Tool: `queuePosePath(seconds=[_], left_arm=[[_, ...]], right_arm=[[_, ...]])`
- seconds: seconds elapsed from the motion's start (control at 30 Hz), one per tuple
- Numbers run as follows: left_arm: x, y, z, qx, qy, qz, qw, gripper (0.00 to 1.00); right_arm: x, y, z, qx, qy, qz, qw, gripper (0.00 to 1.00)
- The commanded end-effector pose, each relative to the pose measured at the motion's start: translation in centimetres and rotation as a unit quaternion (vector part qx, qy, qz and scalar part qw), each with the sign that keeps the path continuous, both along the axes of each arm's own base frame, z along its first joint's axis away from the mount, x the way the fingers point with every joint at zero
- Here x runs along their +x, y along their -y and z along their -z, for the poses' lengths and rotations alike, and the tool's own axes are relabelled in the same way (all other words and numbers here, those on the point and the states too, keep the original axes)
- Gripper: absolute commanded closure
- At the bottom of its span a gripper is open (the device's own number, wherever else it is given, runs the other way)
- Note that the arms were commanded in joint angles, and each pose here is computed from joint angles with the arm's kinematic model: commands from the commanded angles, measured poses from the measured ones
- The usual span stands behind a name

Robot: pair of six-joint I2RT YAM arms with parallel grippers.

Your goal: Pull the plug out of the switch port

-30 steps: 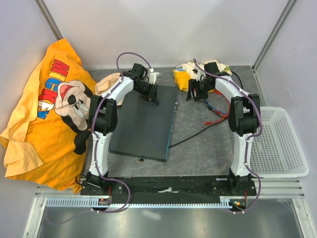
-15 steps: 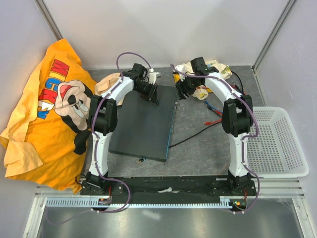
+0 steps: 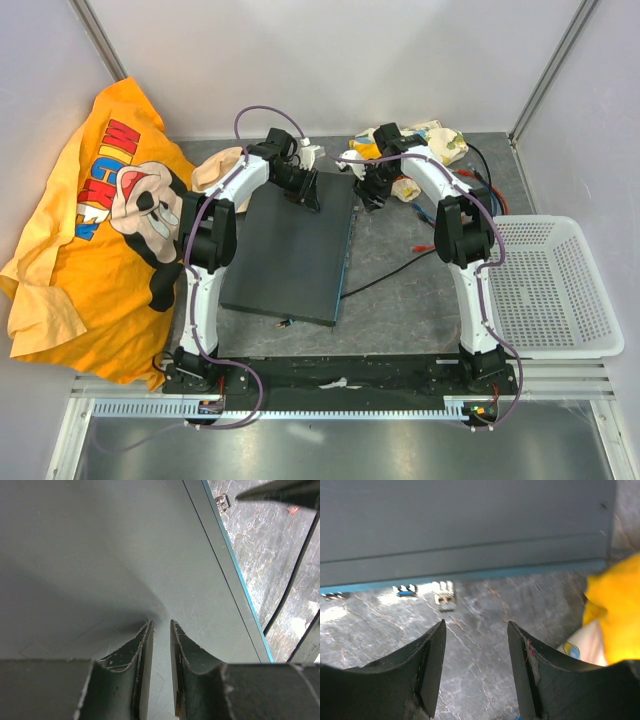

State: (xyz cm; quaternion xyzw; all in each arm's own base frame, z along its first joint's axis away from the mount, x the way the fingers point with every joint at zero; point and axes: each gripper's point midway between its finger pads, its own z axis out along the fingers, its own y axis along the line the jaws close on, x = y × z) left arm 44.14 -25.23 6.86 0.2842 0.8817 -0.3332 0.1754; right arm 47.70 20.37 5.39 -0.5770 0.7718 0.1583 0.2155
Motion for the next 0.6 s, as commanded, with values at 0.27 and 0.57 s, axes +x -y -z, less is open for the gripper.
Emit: queuePosePath(seconds=[0.27, 0.57], left_arm=[[0.2, -1.0, -0.6, 0.003, 0.022, 0.002, 1.0, 0.72], [0.4, -0.8, -0.9, -0.002, 0.026, 0.001, 1.0, 0.72]], right_arm=[[-0.7, -0.7, -3.8, -0.013, 0.037, -0.019, 0.999, 0.42], [-0.1, -2.0, -4.4, 0.008, 0.034, 0.001, 0.999, 0.42]])
